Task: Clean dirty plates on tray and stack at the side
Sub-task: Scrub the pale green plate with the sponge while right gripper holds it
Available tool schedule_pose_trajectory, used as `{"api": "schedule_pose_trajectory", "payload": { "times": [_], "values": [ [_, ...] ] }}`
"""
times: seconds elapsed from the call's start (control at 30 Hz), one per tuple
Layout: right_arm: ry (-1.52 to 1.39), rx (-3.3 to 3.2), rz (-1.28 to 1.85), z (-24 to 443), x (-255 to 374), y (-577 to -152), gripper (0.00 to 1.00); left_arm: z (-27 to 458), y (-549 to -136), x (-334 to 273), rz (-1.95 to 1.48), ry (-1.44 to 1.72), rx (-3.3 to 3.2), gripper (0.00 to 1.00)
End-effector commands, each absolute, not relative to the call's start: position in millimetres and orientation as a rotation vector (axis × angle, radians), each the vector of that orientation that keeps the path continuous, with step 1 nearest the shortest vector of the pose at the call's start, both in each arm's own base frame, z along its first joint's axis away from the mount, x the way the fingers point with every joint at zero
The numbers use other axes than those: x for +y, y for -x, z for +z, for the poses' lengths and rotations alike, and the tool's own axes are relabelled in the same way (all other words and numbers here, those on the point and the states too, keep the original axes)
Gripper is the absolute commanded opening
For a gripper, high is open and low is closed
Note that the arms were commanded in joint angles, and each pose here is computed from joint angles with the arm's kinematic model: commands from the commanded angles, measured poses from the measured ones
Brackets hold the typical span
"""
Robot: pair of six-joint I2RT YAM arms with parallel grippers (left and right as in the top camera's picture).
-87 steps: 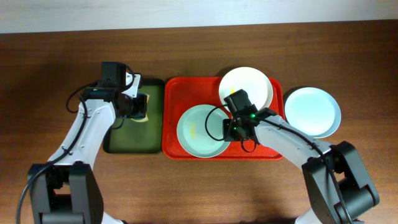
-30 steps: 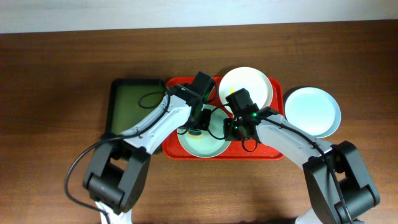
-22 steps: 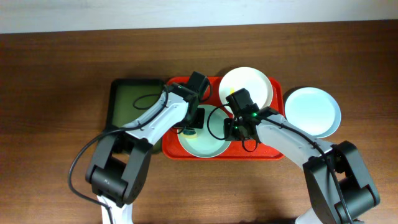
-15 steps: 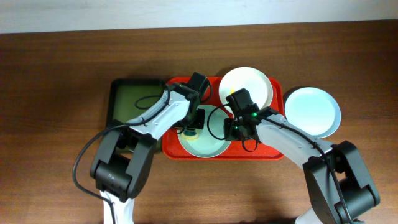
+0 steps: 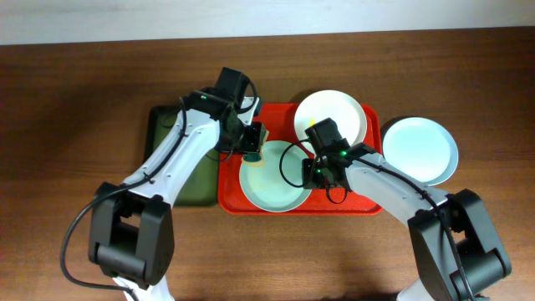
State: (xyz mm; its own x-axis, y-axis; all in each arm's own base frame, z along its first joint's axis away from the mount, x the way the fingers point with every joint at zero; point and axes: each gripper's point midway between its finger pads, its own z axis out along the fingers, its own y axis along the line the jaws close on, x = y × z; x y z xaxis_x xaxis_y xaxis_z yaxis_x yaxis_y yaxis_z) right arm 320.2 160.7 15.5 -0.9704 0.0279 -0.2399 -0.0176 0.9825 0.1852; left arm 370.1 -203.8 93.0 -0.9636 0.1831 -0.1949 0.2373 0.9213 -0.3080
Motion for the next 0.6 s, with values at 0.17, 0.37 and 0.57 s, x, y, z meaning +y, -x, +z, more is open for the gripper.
{"api": "schedule_pose_trajectory", "payload": {
  "times": [0.17,0.37,0.57],
  "values": [
    [0.003,2.881,0.301,19,165,-321,0.04,16,-345,-206,-0.189,-0.306,3.082,0.00],
    [0.004,2.881,0.304,19,166,-321,0.04,10,-337,-205,-0.078,-0.288,3.089,0.00],
    [0.004,2.881,0.306,19,166,-321,0.04,-12,-316,-208,-0.056,-0.309,3.124,0.00]
  ]
}}
